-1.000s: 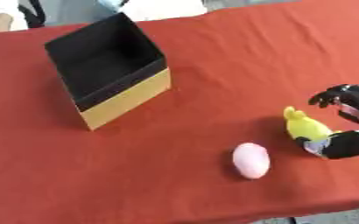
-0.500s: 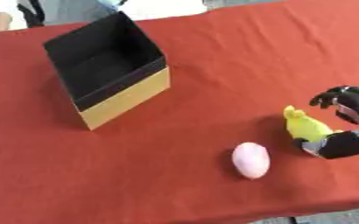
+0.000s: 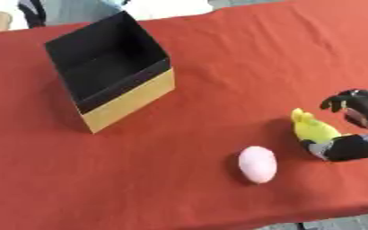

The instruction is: Pick up objects on the table and place them in the box.

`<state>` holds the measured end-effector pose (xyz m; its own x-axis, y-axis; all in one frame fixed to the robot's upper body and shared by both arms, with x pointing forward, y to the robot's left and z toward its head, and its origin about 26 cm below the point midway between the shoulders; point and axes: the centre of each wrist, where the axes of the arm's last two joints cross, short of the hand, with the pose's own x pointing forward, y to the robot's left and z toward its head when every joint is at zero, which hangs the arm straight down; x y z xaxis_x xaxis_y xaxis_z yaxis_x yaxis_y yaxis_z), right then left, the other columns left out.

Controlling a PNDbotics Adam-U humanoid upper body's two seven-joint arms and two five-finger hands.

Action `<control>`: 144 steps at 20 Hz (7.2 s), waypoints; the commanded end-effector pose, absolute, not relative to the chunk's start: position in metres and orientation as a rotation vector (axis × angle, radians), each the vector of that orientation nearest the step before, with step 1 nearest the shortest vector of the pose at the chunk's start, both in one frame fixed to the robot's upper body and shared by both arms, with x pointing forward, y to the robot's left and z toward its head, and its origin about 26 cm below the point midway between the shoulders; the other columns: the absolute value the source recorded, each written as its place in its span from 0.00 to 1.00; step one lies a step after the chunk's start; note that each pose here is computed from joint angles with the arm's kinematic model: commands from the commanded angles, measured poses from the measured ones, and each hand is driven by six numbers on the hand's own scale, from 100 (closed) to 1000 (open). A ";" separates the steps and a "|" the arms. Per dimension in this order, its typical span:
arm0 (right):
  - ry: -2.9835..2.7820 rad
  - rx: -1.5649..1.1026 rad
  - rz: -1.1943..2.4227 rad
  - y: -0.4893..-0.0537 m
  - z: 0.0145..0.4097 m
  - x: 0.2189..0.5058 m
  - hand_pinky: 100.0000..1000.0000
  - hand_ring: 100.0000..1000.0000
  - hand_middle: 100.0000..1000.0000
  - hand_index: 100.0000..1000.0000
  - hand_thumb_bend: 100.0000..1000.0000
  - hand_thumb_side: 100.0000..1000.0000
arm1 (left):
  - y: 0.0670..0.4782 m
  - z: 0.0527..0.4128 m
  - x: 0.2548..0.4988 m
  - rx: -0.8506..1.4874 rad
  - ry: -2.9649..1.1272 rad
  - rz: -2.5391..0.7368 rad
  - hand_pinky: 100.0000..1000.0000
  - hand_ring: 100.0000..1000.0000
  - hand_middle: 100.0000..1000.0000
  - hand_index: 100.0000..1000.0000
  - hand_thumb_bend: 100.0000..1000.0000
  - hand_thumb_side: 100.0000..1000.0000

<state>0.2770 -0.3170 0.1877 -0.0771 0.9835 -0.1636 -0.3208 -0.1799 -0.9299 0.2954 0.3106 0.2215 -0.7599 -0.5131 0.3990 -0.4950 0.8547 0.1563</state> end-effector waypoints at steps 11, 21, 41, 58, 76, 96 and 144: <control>-0.923 -1.088 1.434 -0.314 0.192 0.276 0.74 0.73 0.59 0.78 0.43 0.27 | 0.312 0.232 0.293 0.763 -2.628 -0.082 0.48 0.80 0.64 0.79 0.00 0.32; -1.091 -1.150 1.299 -0.311 0.193 0.277 0.43 0.43 0.35 0.54 0.13 0.00 | 0.312 0.231 0.293 0.764 -2.624 -0.089 0.48 0.80 0.64 0.79 0.00 0.31; -1.319 -1.369 1.320 -0.305 0.256 0.291 0.34 0.36 0.27 0.47 0.13 0.00 | 0.312 0.232 0.293 0.765 -2.631 -0.091 0.48 0.80 0.64 0.79 0.00 0.30; -1.631 -1.441 1.487 -0.222 0.366 0.292 0.35 0.35 0.28 0.47 0.13 0.00 | 0.310 0.233 0.294 0.750 -2.640 -0.088 0.48 0.80 0.64 0.79 0.00 0.31; -1.800 -1.193 1.696 -0.103 0.393 0.263 0.36 0.37 0.28 0.48 0.06 0.00 | 0.302 0.239 0.297 0.687 -2.672 -0.111 0.49 0.80 0.64 0.79 0.00 0.29; -1.636 -0.934 1.716 -0.042 0.367 0.314 0.35 0.36 0.28 0.48 0.00 0.00 | 0.295 0.246 0.300 0.641 -2.704 -0.105 0.49 0.79 0.64 0.79 0.00 0.28; -1.255 -1.128 1.789 -0.058 0.327 0.397 0.83 0.88 0.81 0.92 0.37 0.52 | 0.297 0.244 0.299 0.655 -2.695 -0.104 0.49 0.79 0.64 0.79 0.00 0.27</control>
